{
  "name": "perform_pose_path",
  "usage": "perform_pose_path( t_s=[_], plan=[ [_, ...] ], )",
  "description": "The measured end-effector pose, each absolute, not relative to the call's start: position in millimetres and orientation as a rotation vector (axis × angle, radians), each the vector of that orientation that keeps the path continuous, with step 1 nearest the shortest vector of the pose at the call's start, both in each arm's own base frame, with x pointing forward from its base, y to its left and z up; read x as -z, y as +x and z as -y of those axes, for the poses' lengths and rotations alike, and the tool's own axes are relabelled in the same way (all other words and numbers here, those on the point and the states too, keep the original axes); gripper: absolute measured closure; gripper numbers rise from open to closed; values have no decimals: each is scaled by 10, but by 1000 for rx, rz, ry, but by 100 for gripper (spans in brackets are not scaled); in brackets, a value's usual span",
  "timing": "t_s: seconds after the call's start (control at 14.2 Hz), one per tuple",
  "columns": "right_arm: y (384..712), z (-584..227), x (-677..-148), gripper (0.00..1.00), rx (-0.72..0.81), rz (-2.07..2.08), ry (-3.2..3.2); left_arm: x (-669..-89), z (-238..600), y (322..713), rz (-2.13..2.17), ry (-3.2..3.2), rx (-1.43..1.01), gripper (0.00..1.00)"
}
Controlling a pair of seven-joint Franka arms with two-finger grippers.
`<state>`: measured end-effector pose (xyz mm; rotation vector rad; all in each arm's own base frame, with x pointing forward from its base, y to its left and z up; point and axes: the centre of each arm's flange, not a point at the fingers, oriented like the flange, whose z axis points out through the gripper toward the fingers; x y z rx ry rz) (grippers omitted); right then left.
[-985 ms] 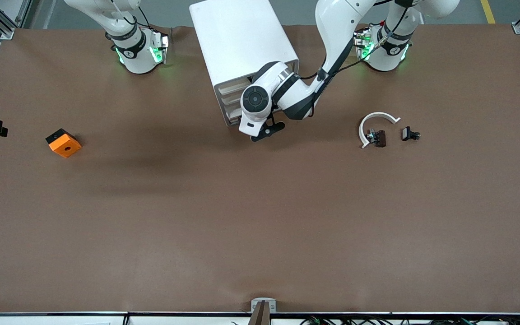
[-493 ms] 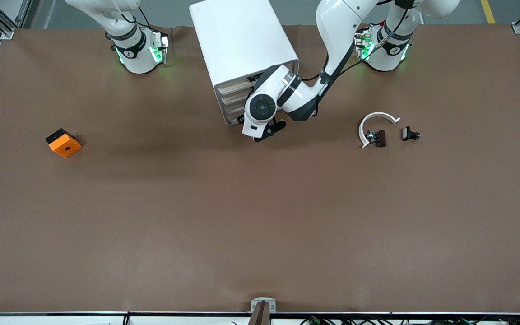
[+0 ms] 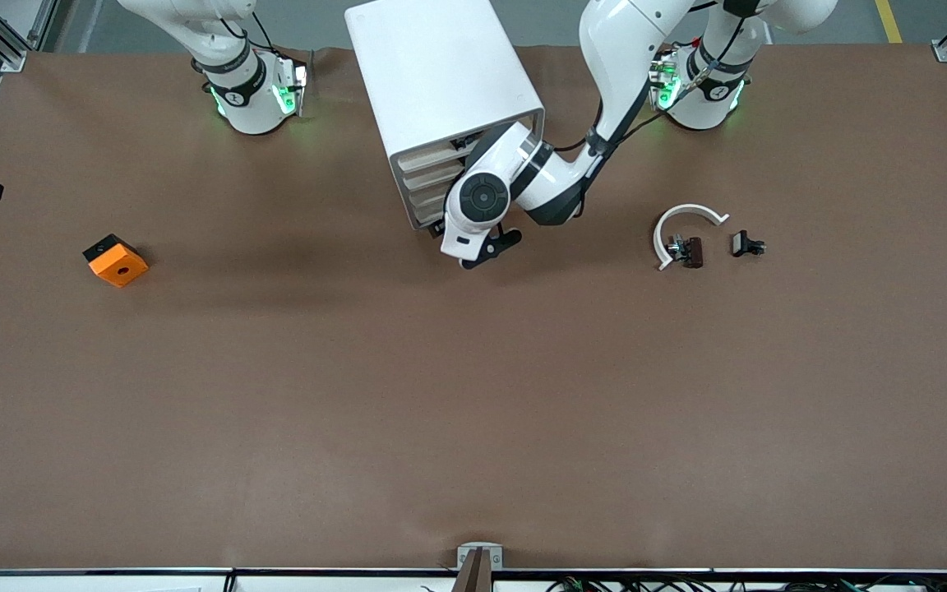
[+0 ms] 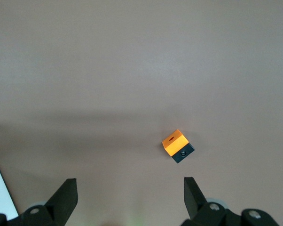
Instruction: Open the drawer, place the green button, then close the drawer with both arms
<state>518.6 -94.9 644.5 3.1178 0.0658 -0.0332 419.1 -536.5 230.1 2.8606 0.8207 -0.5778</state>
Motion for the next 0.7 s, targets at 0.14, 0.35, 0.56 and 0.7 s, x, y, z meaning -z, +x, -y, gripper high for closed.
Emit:
perform_pose_path(
  t_s=[0.14, 0.35, 0.56, 0.7],
  plan=[
    [5179, 916, -6454, 0, 33, -83, 3113, -2409, 5253, 4516, -875, 2781, 468, 0],
    [5123, 934, -6460, 0, 43, -87, 3118, -2712, 4950, 5122, -915, 2729, 303, 0],
    [5056, 932, -6496, 0, 38, -88, 3120, -3167, 4521, 5613, -902, 2781, 140, 0],
    [5034, 928, -6514, 0, 35, -90, 3121, -3550, 4146, 5791, -917, 2850, 87, 0]
  ],
)
